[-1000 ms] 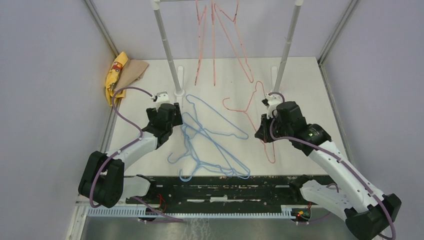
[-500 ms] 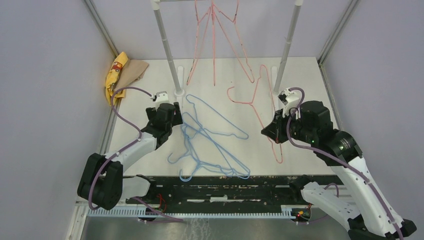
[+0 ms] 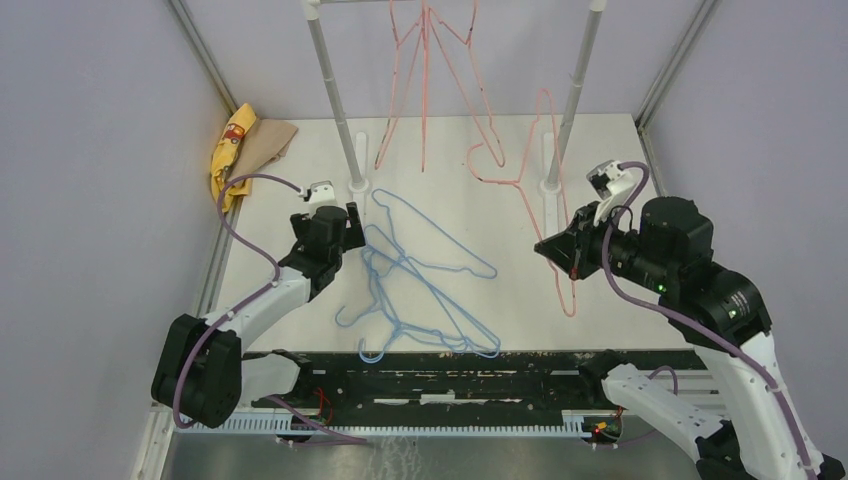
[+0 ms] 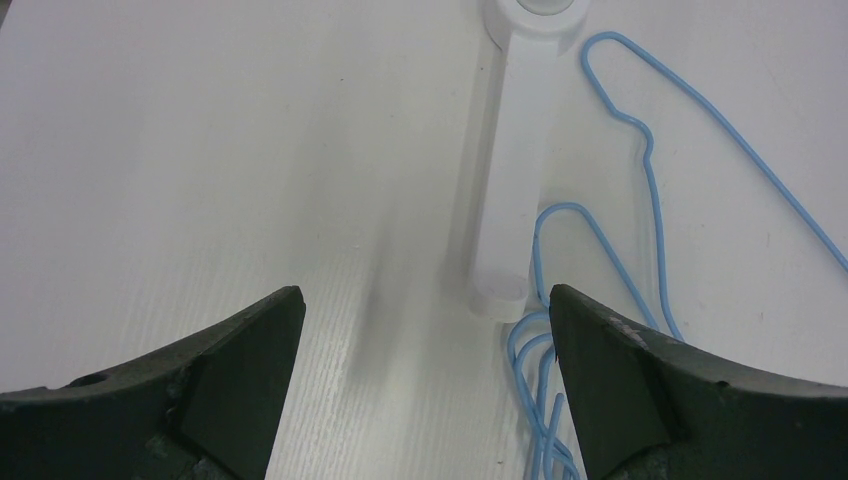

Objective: Organize the hangers

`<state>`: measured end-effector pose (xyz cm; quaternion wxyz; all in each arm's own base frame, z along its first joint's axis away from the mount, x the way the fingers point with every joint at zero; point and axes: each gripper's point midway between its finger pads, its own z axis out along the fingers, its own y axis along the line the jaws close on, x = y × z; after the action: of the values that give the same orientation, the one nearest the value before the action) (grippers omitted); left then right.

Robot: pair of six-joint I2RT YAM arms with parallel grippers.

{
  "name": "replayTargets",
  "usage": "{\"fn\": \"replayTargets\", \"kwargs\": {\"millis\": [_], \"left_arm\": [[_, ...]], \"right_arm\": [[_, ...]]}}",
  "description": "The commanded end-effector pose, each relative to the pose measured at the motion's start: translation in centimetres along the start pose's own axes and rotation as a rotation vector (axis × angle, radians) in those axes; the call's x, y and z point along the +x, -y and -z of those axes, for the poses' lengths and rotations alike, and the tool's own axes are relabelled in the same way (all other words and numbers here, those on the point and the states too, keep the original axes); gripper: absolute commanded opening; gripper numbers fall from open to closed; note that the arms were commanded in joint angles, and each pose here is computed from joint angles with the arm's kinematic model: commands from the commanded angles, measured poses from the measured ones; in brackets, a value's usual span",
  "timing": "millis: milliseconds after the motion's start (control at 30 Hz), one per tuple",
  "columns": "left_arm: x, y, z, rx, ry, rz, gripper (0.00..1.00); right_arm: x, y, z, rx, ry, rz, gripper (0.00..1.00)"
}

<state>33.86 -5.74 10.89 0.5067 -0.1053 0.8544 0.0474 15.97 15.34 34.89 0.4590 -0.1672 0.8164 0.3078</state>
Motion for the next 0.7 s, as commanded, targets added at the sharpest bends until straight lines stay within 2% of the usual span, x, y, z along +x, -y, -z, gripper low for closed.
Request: {"fn": "replayTargets", "kwargs": {"millis": [0,133,300,667], "left_arm": [[-2.8,0.6,0.3,0.013,0.063,0.039,0.99],[-3.4,0.5,0.4,-0.002,0.070,0.027,0.99],[-3.9,0.1,0.5,-0.023,0.083,0.022,0.99],[-3.2,-0.2,-0.3,-0.058,0.071,-0.001,0.99]], "right_arm": [[-5.6,-0.6,-1.0,-0.004,0.150,0.045,0.01],[-9.7,-1.9,-2.9,-0.068,0.248,0.037,0.01],[-13.1,-3.0,-5.7,-0.133,0.285,0.019,0.01],[-18.9,-1.1,-7.2,-0.159,0.415,-0.038,0.01]]}}
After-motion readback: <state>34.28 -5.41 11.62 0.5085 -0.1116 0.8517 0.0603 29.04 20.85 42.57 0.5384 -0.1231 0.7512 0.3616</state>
